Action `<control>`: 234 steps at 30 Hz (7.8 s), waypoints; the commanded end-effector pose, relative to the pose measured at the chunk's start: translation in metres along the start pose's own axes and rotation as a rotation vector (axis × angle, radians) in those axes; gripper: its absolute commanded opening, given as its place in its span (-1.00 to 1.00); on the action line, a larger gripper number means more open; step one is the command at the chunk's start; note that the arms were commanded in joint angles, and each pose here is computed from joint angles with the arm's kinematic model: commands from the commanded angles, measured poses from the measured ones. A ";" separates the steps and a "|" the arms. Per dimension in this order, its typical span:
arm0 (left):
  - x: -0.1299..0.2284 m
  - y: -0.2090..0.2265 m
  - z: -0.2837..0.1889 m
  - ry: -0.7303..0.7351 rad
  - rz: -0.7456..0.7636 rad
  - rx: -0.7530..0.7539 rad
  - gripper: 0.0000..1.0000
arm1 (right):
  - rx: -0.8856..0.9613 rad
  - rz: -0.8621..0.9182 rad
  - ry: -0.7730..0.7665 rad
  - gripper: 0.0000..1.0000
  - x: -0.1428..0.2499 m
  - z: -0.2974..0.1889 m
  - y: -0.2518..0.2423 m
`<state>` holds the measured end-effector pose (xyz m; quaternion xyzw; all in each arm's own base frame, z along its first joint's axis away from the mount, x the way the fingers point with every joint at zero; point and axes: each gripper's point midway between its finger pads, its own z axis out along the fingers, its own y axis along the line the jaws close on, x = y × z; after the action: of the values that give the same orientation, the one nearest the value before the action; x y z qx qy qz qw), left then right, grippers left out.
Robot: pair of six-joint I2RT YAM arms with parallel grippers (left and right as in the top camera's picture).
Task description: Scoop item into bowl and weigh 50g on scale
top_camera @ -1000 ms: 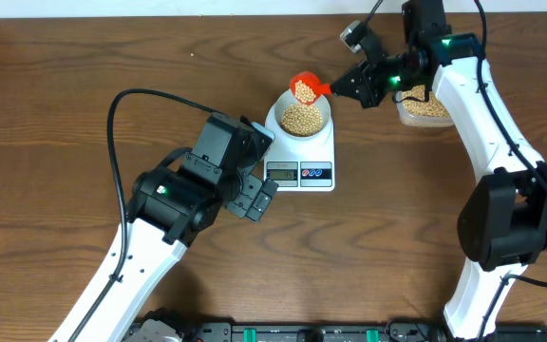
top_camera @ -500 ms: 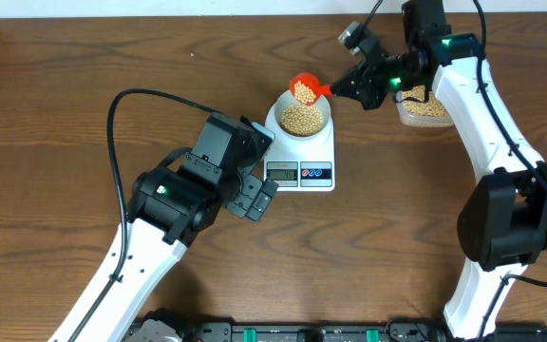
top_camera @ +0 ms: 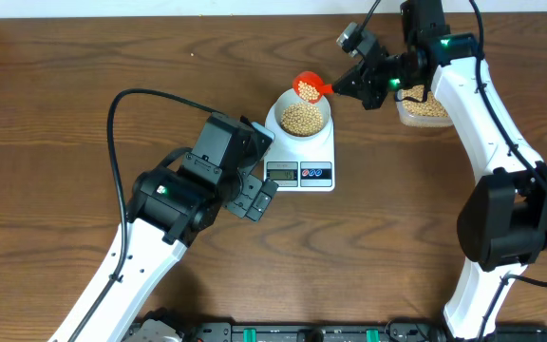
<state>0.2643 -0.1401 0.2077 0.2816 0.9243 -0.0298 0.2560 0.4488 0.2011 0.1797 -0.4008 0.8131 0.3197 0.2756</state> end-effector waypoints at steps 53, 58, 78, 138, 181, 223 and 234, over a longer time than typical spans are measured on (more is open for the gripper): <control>-0.002 0.000 -0.002 -0.007 0.002 0.003 0.96 | -0.037 -0.002 -0.016 -0.98 -0.006 -0.011 0.017; -0.002 0.000 -0.002 -0.007 0.002 0.004 0.96 | -0.055 -0.055 -0.010 -0.99 -0.005 -0.009 0.022; -0.002 0.000 -0.002 -0.007 0.002 0.004 0.95 | -0.022 0.004 0.000 -0.97 -0.005 -0.008 0.016; -0.002 0.000 -0.002 -0.007 0.001 0.003 0.96 | -0.075 -0.039 -0.008 -0.98 -0.004 -0.009 0.027; -0.002 0.000 -0.002 -0.007 0.002 0.003 0.96 | -0.084 -0.042 0.012 -0.98 0.002 -0.009 0.029; -0.002 0.000 -0.002 -0.007 0.002 0.003 0.96 | 0.165 0.649 -0.203 -0.98 0.086 -0.173 -0.100; -0.002 0.000 -0.002 -0.007 0.001 0.004 0.96 | 0.587 0.749 -0.085 -0.98 0.103 -0.231 -0.106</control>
<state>0.2643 -0.1401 0.2077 0.2818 0.9242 -0.0297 0.2560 0.4450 -0.0538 0.2074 -0.0069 0.9323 0.2425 0.2681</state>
